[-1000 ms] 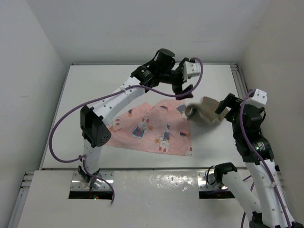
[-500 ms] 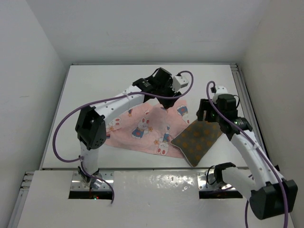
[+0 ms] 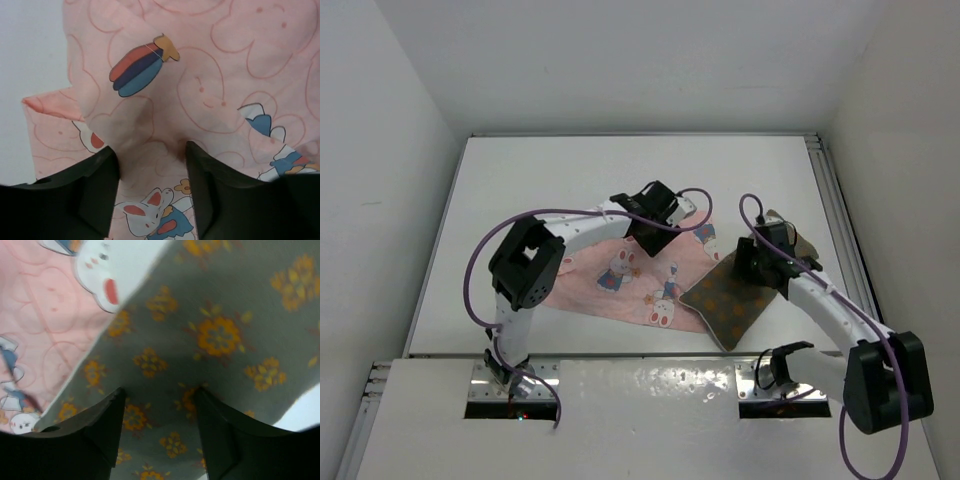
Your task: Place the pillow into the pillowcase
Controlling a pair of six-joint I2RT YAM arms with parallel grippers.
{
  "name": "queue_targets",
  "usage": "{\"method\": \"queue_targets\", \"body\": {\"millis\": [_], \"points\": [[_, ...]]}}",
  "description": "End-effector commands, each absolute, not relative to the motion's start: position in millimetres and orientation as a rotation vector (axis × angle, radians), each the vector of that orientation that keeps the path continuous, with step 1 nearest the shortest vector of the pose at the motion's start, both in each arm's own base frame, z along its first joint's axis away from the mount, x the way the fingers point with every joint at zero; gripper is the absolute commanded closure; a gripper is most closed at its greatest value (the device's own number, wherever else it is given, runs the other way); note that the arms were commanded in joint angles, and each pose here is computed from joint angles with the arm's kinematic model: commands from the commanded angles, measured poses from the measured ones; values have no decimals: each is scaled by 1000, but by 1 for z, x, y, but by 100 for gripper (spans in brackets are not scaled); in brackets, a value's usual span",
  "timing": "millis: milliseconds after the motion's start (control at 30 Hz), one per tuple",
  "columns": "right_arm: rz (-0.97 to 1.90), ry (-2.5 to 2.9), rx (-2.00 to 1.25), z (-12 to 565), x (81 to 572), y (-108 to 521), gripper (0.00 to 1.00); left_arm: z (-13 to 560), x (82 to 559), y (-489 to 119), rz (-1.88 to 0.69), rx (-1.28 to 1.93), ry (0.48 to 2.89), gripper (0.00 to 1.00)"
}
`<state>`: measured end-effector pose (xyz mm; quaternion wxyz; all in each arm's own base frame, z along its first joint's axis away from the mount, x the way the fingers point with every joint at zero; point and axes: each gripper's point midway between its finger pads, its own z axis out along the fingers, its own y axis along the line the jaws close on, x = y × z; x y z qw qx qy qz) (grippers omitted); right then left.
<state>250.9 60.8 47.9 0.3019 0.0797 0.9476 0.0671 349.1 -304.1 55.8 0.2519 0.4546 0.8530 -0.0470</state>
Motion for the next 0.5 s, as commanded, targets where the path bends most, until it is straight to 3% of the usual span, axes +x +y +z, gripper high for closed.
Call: {"method": "queue_targets", "body": {"millis": [0, 33, 100, 133, 300, 433, 467], "points": [[97, 2441, 377, 42, 257, 48, 47, 65, 347, -313, -220, 1284, 2250, 52], [75, 2430, 435, 42, 257, 42, 80, 64, 344, -314, -255, 1307, 2245, 68], [34, 2402, 511, 46, 258, 31, 100, 64, 346, -312, -270, 1317, 2236, 87], [-2, 2362, 592, 51, 260, 19, 100, 68, 355, -308, -266, 1300, 2226, 100], [-58, 2253, 739, 61, 254, -10, 100, 103, 409, -271, -169, 1165, 2183, 100], [-46, 2322, 681, 58, 248, -12, 100, 152, 430, -275, -138, 1336, 1981, 100], [-15, 2340, 637, 61, 252, -7, 96, 155, 425, -279, -142, 1395, 1948, 100]]}}
